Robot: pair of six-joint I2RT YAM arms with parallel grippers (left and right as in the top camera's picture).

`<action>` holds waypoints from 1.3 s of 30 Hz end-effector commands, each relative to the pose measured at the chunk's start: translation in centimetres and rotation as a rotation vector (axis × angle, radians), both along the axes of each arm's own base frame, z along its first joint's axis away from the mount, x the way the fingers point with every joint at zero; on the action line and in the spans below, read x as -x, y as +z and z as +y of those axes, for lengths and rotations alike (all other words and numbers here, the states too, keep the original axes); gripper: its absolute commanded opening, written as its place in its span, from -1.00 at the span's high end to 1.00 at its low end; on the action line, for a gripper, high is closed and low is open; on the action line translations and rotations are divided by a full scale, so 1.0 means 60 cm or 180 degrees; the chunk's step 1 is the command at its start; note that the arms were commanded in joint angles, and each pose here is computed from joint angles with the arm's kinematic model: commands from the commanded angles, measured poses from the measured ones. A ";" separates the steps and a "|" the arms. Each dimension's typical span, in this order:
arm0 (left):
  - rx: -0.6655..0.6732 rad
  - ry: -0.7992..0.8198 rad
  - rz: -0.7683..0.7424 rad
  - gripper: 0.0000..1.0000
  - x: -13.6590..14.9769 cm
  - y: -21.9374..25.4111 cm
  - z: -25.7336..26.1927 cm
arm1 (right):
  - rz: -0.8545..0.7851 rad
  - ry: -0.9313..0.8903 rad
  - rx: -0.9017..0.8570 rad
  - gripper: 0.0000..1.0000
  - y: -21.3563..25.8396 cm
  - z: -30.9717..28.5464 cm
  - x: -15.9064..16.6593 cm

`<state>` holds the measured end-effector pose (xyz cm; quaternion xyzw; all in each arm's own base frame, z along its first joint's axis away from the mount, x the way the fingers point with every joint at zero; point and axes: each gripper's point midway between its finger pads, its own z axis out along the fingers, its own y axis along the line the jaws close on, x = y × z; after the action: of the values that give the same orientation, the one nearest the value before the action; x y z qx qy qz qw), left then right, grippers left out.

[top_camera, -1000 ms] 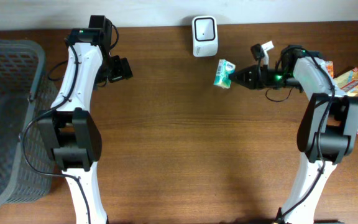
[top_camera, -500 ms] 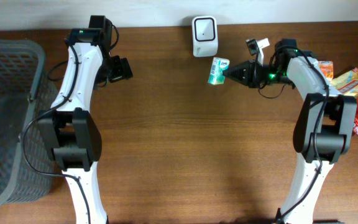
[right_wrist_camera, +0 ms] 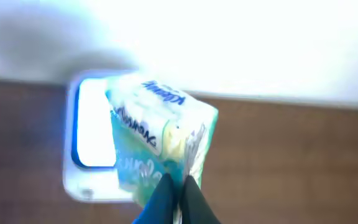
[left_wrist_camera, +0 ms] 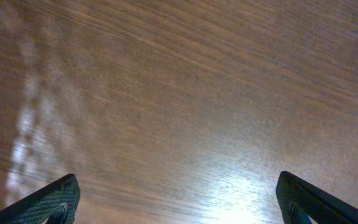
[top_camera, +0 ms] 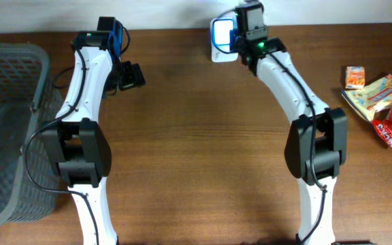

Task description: Scan the item barcode

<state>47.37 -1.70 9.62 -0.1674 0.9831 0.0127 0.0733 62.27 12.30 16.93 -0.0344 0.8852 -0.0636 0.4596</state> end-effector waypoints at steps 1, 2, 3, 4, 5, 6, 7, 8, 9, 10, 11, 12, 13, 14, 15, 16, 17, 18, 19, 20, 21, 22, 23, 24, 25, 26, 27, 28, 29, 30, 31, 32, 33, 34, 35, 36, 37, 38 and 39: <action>-0.0011 0.0046 -0.0108 -0.98 -0.005 0.020 0.002 | -0.0491 0.0082 0.0649 0.92 0.088 -0.003 -0.020; -0.0011 0.0046 -0.0108 -0.99 -0.005 0.020 0.002 | -0.0535 0.0145 0.0757 0.92 0.088 -0.001 -0.026; -0.0011 0.0046 -0.0108 -0.98 -0.005 0.020 0.002 | -0.0534 0.0212 0.0845 0.92 0.076 0.003 -0.034; -0.0011 0.0046 -0.0108 -0.98 -0.005 0.020 0.002 | -0.0479 0.0243 0.0851 0.92 0.050 0.006 -0.039; -0.0011 0.0046 -0.0108 -0.98 -0.005 0.020 0.002 | -0.0379 0.0260 0.0864 0.92 0.016 0.009 -0.043; -0.0011 0.0046 -0.0108 -0.98 -0.005 0.020 0.002 | -0.0333 0.0193 0.0869 0.92 0.002 0.004 -0.043; -0.0011 0.0046 -0.0108 -0.99 -0.005 0.020 0.002 | -0.0352 0.0021 0.0770 0.92 0.003 -0.005 -0.041; -0.0011 0.0046 -0.0108 -0.98 -0.005 0.020 0.002 | -0.0446 -0.0292 0.0631 0.92 0.021 -0.025 -0.038; -0.0011 0.0046 -0.0108 -0.98 -0.005 0.020 0.002 | -0.0605 -0.0794 0.0446 0.92 0.055 -0.069 -0.030; -0.0011 0.0046 -0.0108 -0.98 -0.005 0.020 0.002 | -0.0680 -0.1019 0.0364 0.92 0.087 -0.106 -0.021; -0.0011 0.0046 -0.0108 -0.98 -0.005 0.020 0.002 | -0.0691 -0.1306 0.0201 0.92 0.125 -0.171 -0.001; -0.0011 0.0046 -0.0108 -0.98 -0.005 0.020 0.002 | -0.0636 -0.1627 0.0018 0.92 0.136 -0.233 0.022; -0.0011 0.0046 -0.0107 -0.98 -0.005 0.020 0.002 | -0.0497 -0.2160 -0.0242 0.92 0.129 -0.325 0.063; -0.0011 0.0046 -0.0108 -0.98 -0.005 0.020 0.002 | -0.0322 -0.2553 -0.0405 0.92 0.109 -0.393 0.100; -0.0011 0.0046 -0.0108 -0.98 -0.005 0.020 0.002 | -0.0040 -0.2936 -0.0548 0.92 0.074 -0.468 0.146; -0.0011 0.0046 -0.0108 -0.98 -0.005 0.020 0.002 | 0.0228 -0.3172 -0.0697 0.92 0.040 -0.519 0.183; -0.0011 0.0046 -0.0108 -0.98 -0.005 0.020 0.002 | 0.0480 -0.3354 -0.0847 0.92 0.012 -0.565 0.220; -0.0011 0.0046 -0.0108 -0.98 -0.005 0.020 0.002 | 0.0692 -0.3520 -0.1063 0.92 -0.021 -0.613 0.258; -0.0011 0.0046 -0.0108 -0.98 -0.005 0.020 0.002 | 0.0825 -0.3645 -0.1256 0.92 -0.048 -0.650 0.291; -0.0011 0.0046 -0.0108 -0.98 -0.005 0.020 0.002 | 0.0895 -0.3691 -0.1424 0.92 -0.072 -0.668 0.307; -0.0011 0.0046 -0.0108 -0.98 -0.005 0.020 0.002 | 0.0938 -0.3710 -0.1512 0.92 -0.087 -0.676 0.315; -0.0011 0.0046 -0.0108 -0.98 -0.005 0.020 0.002 | 0.0923 -0.3705 -0.1511 0.92 -0.090 -0.679 0.315; -0.0011 0.0046 -0.0108 -0.98 -0.005 0.020 0.002 | 0.0907 -0.3622 -0.1485 0.92 -0.088 -0.677 0.307; -0.0011 0.0046 -0.0108 -0.99 -0.005 0.020 0.002 | 0.0907 -0.3394 -0.1480 0.82 -0.085 -0.669 0.290; -0.0011 0.0046 -0.0108 -0.99 -0.005 0.020 0.002 | 0.0930 -0.3303 -0.1504 0.61 -0.085 -0.661 0.285; -0.0011 0.0044 -0.0108 -0.99 -0.005 0.020 0.002 | 0.0963 -0.3298 -0.1526 0.32 -0.078 -0.656 0.291; -0.0011 0.0046 -0.0108 -0.98 -0.005 0.020 0.002 | 0.0944 -0.3311 -0.1533 -0.01 -0.061 -0.653 0.300; -0.0011 0.0048 -0.0108 -0.98 -0.005 0.020 0.002 | 0.0891 -0.3300 -0.1534 -0.48 -0.035 -0.649 0.307; -0.0011 0.0048 -0.0108 -0.98 -0.005 0.020 0.002 | 0.0795 -0.3283 -0.1536 -0.97 0.007 -0.642 0.321; -0.0011 0.0044 -0.0108 -0.98 -0.005 0.020 0.002 | 0.0694 -0.3272 -0.1545 -0.97 0.054 -0.631 0.340; -0.0011 0.0046 -0.0108 -0.98 -0.005 0.020 0.002 | 0.0638 -0.3258 -0.1548 -0.97 0.089 -0.620 0.361; -0.0011 0.0046 -0.0108 -0.98 -0.005 0.020 0.002 | 0.0623 -0.3239 -0.1563 -0.97 0.134 -0.597 0.398; -0.0011 0.0046 -0.0108 -0.98 -0.005 0.020 0.002 | 0.0684 -0.3233 -0.1565 -0.97 0.167 -0.571 0.442; -0.0011 0.0046 -0.0108 -0.99 -0.005 0.020 0.002 | 0.0774 -0.3194 -0.1557 -0.97 0.188 -0.541 0.477; -0.0011 0.0046 -0.0108 -0.98 -0.005 0.020 0.002 | 0.0881 -0.2979 -0.1517 -0.97 0.204 -0.499 0.502; -0.0011 0.0048 -0.0108 -0.98 -0.005 0.020 0.002 | 0.0907 -0.2520 -0.1482 -0.97 0.220 -0.436 0.513; -0.0011 0.0046 -0.0108 -0.98 -0.005 0.020 0.002 | 0.0954 -0.2072 -0.1462 -0.97 0.223 -0.357 0.532; -0.0011 0.0046 -0.0108 -0.98 -0.005 0.020 0.002 | 0.1034 -0.1733 -0.1400 -0.97 0.213 -0.295 0.557; -0.0011 0.0046 -0.0108 -0.98 -0.005 0.020 0.002 | 0.1143 -0.1447 -0.1342 -0.97 0.199 -0.247 0.580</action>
<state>47.42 -1.79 9.67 -0.1665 0.9831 0.0125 0.0746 29.95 -8.18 29.42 0.3387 0.9019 -0.0070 0.2681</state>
